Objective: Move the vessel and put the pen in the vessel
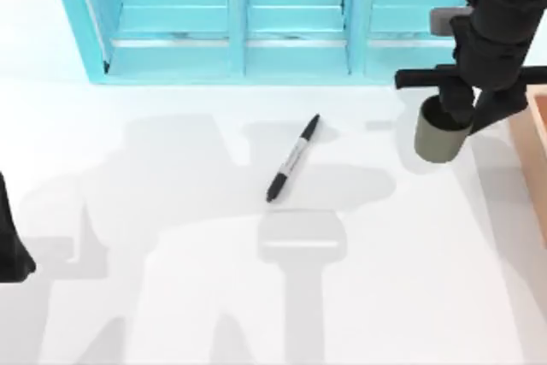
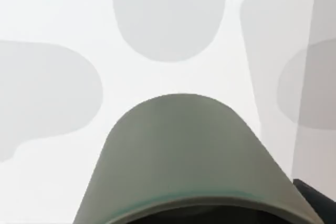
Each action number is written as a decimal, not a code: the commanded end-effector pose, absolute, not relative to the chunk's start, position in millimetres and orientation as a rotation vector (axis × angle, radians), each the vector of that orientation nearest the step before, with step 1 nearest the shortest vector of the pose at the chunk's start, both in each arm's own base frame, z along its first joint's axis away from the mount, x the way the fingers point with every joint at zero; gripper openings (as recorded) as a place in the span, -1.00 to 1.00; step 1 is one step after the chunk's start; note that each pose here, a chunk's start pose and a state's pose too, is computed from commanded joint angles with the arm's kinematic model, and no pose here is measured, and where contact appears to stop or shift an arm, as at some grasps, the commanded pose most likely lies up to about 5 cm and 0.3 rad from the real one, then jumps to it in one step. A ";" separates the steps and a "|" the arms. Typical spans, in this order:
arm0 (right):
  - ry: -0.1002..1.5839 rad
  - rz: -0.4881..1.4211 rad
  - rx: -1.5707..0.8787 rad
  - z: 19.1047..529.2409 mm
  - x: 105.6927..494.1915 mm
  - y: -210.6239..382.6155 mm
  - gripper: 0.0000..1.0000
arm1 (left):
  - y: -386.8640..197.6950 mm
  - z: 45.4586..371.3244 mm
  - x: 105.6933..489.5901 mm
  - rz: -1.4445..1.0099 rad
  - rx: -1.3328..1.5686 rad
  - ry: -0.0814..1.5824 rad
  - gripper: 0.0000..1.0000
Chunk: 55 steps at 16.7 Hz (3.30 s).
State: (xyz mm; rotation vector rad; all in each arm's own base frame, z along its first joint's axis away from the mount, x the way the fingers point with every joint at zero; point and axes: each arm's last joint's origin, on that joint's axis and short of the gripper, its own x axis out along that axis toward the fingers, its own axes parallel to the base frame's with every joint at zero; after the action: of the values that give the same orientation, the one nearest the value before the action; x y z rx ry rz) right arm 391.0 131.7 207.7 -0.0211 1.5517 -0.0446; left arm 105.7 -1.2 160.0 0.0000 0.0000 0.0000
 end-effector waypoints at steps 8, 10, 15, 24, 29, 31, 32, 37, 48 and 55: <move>1.543 -0.042 -0.026 165.5 391.9 138.2 -1.00 | -1.2 160.0 105.7 0.000 0.000 0.000 1.00; 1.543 -0.042 -0.026 165.5 391.9 138.2 -1.00 | -1.2 160.0 105.7 0.000 0.000 0.000 1.00; 1.543 -0.042 -0.026 165.5 391.9 138.2 -0.40 | -1.2 160.0 105.7 0.000 0.000 0.000 1.00; 1.543 -0.042 -0.026 165.5 391.9 138.2 0.96 | -1.2 160.0 105.7 0.000 0.000 0.000 1.00; 1.543 -0.042 -0.026 165.5 391.9 138.2 1.00 | -1.2 160.0 105.7 0.000 0.000 0.000 1.00; 1.543 -0.042 -0.026 165.5 391.9 138.2 1.00 | -1.2 160.0 105.7 0.000 0.000 0.000 1.00; 1.543 -0.042 -0.026 165.5 391.9 138.2 1.00 | -1.2 160.0 105.7 0.000 0.000 0.000 1.00; 1.558 -0.060 -0.016 176.6 397.9 136.1 1.00 | -1.2 160.0 105.7 0.000 0.000 0.000 1.00; 1.544 -0.046 -0.023 310.5 394.4 137.7 1.00 | -1.2 160.0 105.7 0.000 0.000 0.000 1.00; 1.537 -0.049 -0.010 313.3 393.6 139.0 1.00 | -1.2 160.0 105.7 0.000 0.000 0.000 1.00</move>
State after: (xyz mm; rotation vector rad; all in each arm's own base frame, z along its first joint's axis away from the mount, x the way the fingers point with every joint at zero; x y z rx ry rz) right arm 393.6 139.0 313.3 -0.0103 1.5374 -0.0491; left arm 105.7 -1.2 160.0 0.0000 0.0000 0.0000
